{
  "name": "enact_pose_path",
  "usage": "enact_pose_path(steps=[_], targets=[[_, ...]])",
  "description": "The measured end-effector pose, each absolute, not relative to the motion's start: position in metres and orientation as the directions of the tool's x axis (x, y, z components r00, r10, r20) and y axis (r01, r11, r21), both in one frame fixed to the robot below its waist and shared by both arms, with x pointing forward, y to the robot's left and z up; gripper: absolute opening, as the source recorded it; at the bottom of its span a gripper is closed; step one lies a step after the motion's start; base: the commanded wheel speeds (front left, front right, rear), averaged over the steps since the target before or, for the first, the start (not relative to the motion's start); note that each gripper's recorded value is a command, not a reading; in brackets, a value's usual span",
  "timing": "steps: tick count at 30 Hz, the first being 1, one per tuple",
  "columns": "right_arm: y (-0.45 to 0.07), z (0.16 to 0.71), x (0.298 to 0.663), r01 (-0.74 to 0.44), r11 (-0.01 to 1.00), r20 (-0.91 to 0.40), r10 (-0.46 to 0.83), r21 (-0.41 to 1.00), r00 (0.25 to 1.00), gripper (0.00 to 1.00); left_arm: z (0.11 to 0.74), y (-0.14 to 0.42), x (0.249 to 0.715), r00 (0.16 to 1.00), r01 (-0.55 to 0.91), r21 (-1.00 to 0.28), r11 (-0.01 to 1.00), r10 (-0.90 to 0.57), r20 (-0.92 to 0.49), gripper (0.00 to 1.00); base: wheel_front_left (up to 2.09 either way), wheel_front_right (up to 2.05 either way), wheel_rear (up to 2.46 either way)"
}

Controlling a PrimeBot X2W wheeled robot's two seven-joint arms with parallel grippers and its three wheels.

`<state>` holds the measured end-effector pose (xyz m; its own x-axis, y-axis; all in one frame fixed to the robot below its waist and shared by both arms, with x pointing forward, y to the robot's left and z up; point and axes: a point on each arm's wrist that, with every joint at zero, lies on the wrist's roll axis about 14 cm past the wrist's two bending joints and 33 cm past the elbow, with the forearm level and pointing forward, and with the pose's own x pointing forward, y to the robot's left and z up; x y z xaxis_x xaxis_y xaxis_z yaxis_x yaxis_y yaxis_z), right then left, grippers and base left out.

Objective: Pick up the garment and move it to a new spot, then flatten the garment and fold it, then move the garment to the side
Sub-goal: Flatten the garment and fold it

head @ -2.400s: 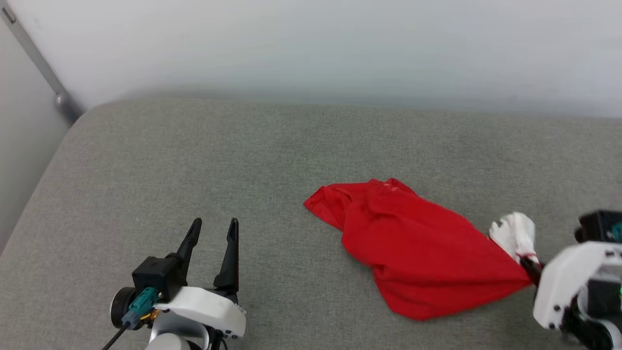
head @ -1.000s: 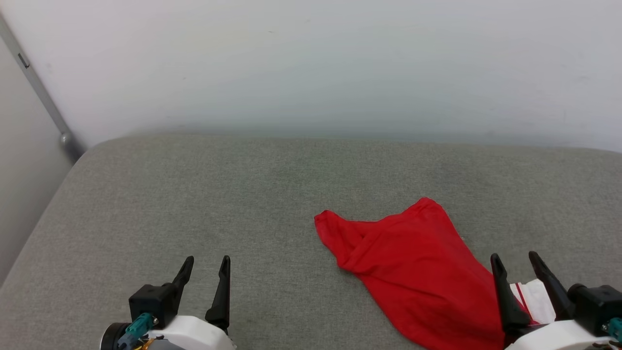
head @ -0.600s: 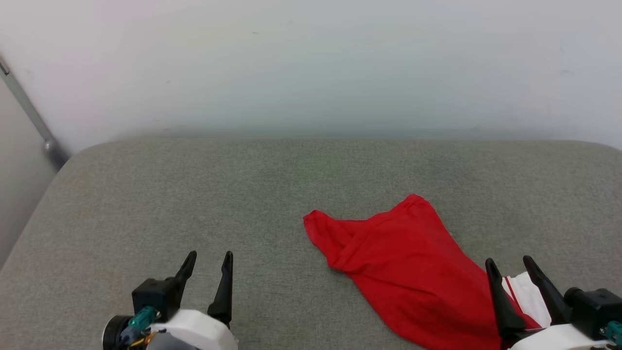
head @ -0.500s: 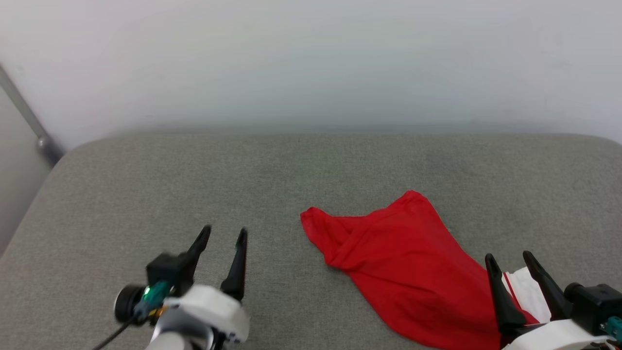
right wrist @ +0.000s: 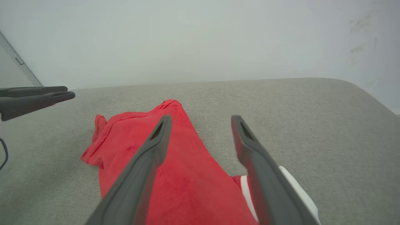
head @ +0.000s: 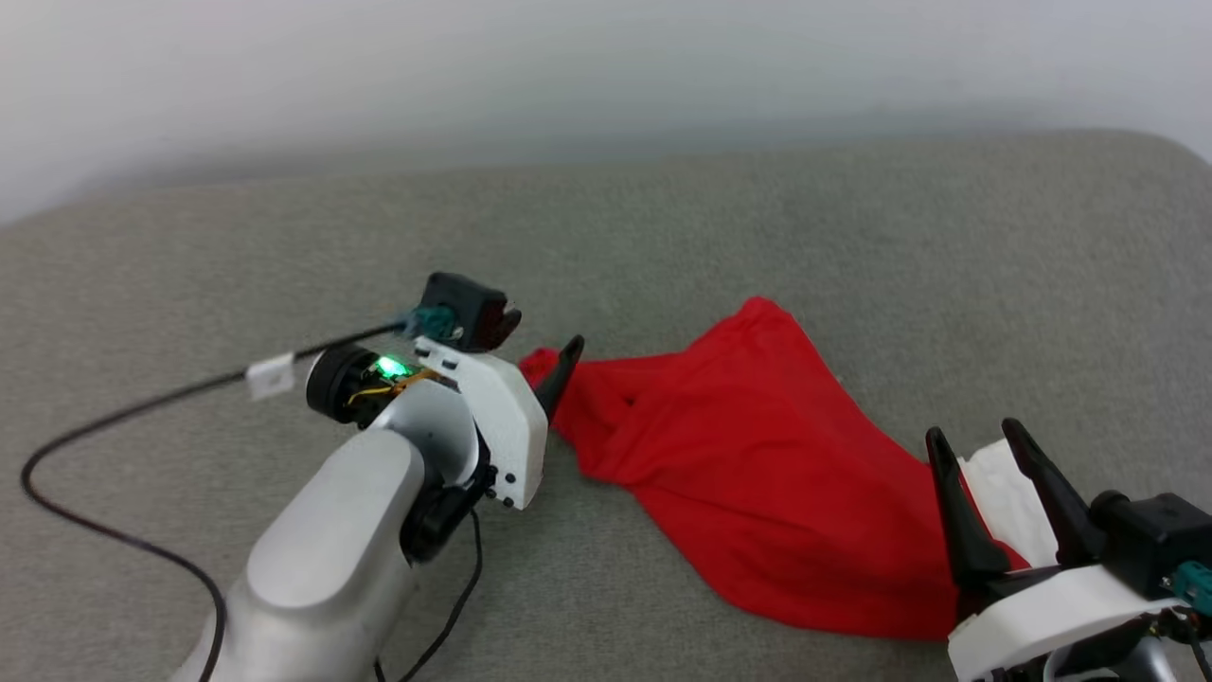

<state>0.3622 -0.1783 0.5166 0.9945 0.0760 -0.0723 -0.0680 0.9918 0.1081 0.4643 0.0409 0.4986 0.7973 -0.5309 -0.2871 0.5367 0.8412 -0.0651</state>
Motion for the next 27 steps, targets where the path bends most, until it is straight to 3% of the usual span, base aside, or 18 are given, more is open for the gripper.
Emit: enact_pose_path(steps=[8, 13, 14, 15, 16, 17, 20, 27], targets=[[-0.195, 0.492, 0.366, -0.004, 0.993, -0.138, 0.020, 0.116, 0.990, 1.00, 0.404, 0.027, 0.461, 0.541, 0.611, -0.107, 0.785, -0.512, -0.667, 1.00, 0.00, 0.00, 0.00], [-0.206, 0.481, 0.364, 0.035, 0.993, -0.165, -0.015, 0.115, 0.986, 1.00, 0.375, 0.021, 0.453, 0.393, 0.619, -0.162, 0.769, -0.481, -0.784, 1.00, 0.00, 0.00, 0.00], [-0.209, 0.480, 0.364, 0.044, 0.992, -0.166, -0.024, 0.115, 0.986, 1.00, 0.372, 0.020, 0.452, 0.370, 0.625, -0.162, 0.763, -0.473, -0.800, 0.89, 0.00, 0.00, 0.00], [-0.211, 0.480, 0.363, 0.051, 0.992, -0.167, -0.032, 0.113, 0.985, 1.00, 0.371, 0.019, 0.451, 0.356, 0.630, -0.165, 0.759, -0.470, -0.807, 0.44, 0.00, 0.00, 0.00], [-0.212, 0.479, 0.363, 0.056, 0.992, -0.169, -0.036, 0.111, 0.985, 1.00, 0.370, 0.017, 0.451, 0.349, 0.631, -0.171, 0.757, -0.473, -0.809, 0.12, 0.00, 0.00, 0.00], [-0.214, 0.478, 0.362, 0.059, 0.992, -0.169, -0.040, 0.111, 0.985, 1.00, 0.370, 0.017, 0.451, 0.351, 0.635, -0.168, 0.754, -0.475, -0.807, 0.00, 0.00, 0.00, 0.00], [-0.215, 0.479, 0.362, 0.062, 0.992, -0.166, -0.043, 0.111, 0.985, 1.00, 0.375, 0.017, 0.457, 0.408, 0.644, -0.134, 0.753, -0.486, -0.773, 0.00, 0.00, 0.00, 0.00], [-0.210, 0.491, 0.365, 0.038, 0.993, -0.132, -0.023, 0.110, 0.991, 1.00, 0.440, 0.028, 0.487, 0.667, 0.609, -0.005, 0.793, -0.515, -0.538, 0.00, 0.00, 0.00, 0.00]])
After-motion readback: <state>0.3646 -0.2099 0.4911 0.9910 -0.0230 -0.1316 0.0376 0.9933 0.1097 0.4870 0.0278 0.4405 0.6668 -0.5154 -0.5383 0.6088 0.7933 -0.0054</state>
